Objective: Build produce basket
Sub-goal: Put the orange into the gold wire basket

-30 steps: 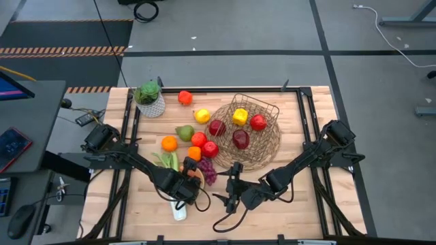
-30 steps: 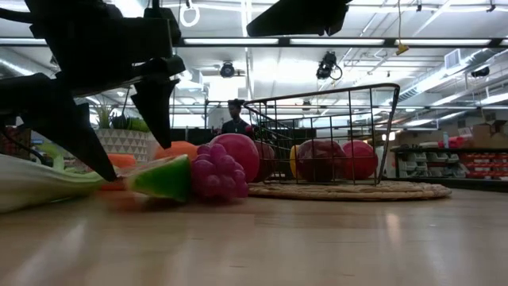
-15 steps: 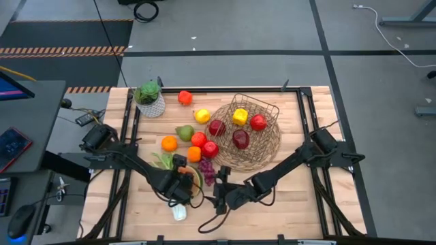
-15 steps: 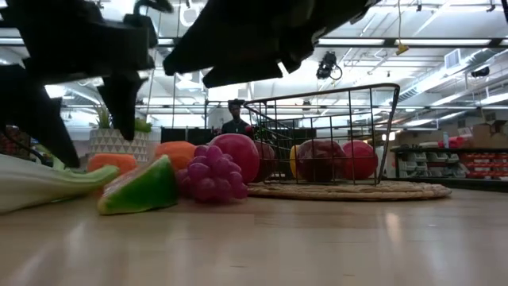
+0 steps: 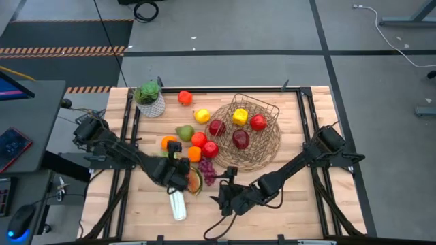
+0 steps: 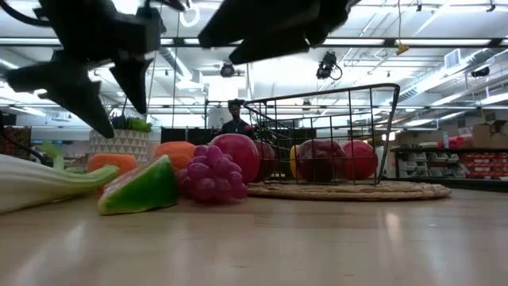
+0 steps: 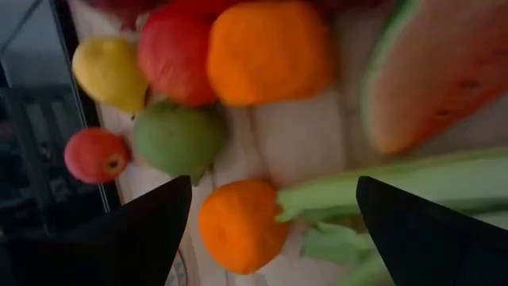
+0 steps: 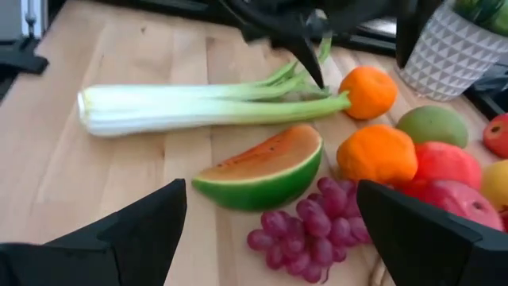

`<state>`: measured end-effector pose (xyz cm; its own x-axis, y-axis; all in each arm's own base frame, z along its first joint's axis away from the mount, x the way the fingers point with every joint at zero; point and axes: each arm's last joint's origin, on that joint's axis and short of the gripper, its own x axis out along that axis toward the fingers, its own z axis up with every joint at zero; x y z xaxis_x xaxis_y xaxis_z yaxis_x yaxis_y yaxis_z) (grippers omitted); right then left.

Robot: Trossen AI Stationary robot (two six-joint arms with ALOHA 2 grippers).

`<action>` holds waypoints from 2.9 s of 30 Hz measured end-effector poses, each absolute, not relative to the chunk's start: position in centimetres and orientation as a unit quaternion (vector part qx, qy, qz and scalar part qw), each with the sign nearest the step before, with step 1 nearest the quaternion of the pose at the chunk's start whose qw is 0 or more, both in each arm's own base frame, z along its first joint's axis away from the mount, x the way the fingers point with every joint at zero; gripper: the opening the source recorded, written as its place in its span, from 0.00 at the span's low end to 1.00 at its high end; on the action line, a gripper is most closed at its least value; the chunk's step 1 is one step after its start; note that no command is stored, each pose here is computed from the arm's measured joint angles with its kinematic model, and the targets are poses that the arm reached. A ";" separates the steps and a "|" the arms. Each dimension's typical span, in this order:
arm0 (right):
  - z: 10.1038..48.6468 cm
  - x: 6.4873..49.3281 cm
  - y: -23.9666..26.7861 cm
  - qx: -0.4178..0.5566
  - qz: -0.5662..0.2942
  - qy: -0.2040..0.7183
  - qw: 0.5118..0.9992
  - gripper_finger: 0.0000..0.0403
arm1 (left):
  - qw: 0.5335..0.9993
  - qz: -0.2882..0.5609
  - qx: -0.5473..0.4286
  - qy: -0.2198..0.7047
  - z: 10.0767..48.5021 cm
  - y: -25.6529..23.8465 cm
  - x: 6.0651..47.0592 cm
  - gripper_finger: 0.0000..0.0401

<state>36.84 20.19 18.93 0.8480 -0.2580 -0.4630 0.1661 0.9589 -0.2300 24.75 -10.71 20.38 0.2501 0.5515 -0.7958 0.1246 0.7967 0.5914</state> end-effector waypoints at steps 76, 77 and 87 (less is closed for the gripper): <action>23.9 31.9 23.3 -0.137 -0.143 0.199 0.960 0.91 | 0.910 -0.047 -0.080 0.404 32.3 0.4 24.7 0.81; 24.2 31.5 23.6 -0.141 -0.146 0.193 0.960 0.91 | 0.918 -0.066 -0.087 0.381 32.5 0.1 24.9 0.81; 24.1 32.5 24.7 -0.294 -0.189 0.154 0.924 0.91 | 0.936 -0.140 -0.086 0.311 31.2 -2.7 25.9 0.81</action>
<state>32.51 24.65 24.11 0.8809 -0.4404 -0.1735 0.2588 0.7550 -0.6025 25.90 -2.74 31.16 0.7671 -0.3167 -0.5579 0.2092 0.9456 -0.2490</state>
